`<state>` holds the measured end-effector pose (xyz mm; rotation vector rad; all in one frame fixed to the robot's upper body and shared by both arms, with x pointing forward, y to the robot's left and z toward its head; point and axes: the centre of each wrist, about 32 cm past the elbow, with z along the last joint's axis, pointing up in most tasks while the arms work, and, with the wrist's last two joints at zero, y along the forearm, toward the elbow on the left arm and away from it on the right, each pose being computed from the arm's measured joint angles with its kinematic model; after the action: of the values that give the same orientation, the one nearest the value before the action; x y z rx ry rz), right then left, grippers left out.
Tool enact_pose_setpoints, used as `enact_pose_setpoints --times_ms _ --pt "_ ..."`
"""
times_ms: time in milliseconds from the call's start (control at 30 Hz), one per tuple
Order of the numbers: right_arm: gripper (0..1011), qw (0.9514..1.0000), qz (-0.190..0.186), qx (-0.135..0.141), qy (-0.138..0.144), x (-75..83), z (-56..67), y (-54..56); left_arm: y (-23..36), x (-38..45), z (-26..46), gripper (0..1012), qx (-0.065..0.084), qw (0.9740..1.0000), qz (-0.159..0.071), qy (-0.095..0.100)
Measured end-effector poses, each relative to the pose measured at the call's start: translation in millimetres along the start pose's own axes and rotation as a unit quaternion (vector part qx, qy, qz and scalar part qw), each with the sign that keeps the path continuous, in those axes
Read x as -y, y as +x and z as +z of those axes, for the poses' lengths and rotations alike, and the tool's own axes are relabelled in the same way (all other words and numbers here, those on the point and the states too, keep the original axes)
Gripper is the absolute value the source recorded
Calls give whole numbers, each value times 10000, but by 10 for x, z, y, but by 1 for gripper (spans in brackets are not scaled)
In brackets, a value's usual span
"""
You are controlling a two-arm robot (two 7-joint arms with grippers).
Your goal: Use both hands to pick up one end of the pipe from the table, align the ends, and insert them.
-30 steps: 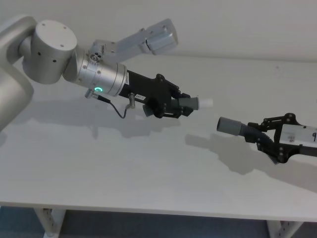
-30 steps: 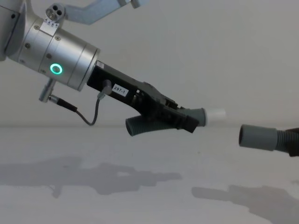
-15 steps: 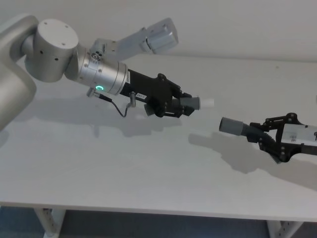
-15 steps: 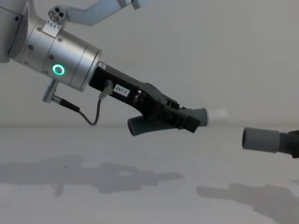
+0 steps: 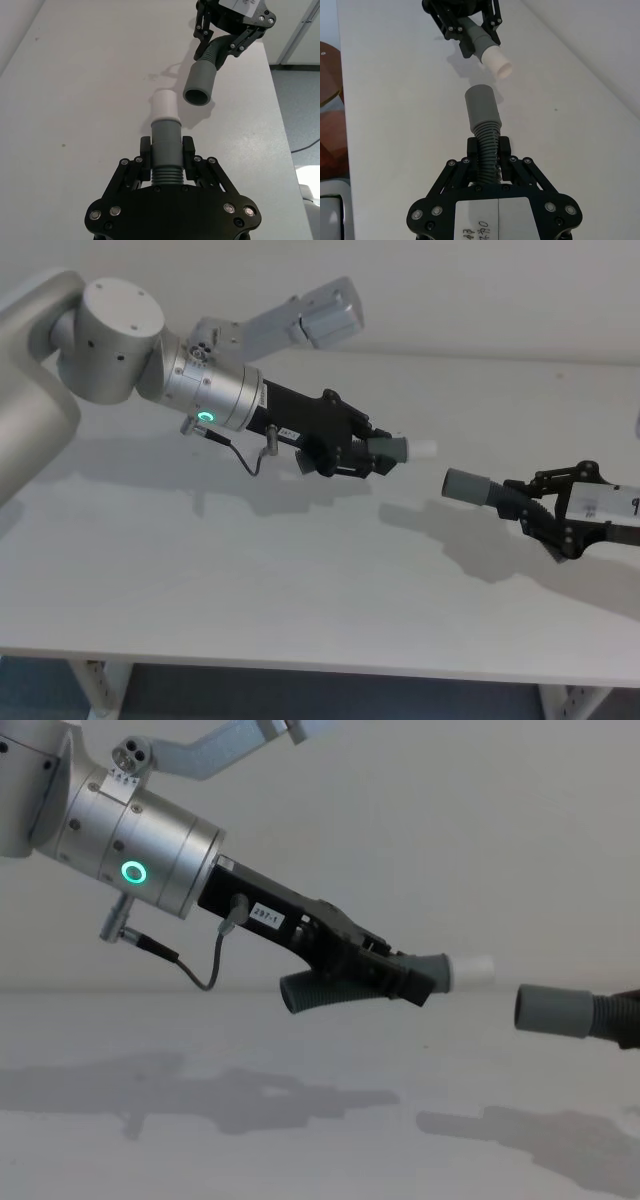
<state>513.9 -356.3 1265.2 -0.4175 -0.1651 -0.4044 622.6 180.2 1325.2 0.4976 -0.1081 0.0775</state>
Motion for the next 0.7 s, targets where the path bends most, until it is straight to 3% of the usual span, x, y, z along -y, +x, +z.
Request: enact_pose_setpoints --times_ms 700 --pt "237 10000 -54 -45 18 -73 30 27 7 -2 -16 351 -42 9999 -112 21"
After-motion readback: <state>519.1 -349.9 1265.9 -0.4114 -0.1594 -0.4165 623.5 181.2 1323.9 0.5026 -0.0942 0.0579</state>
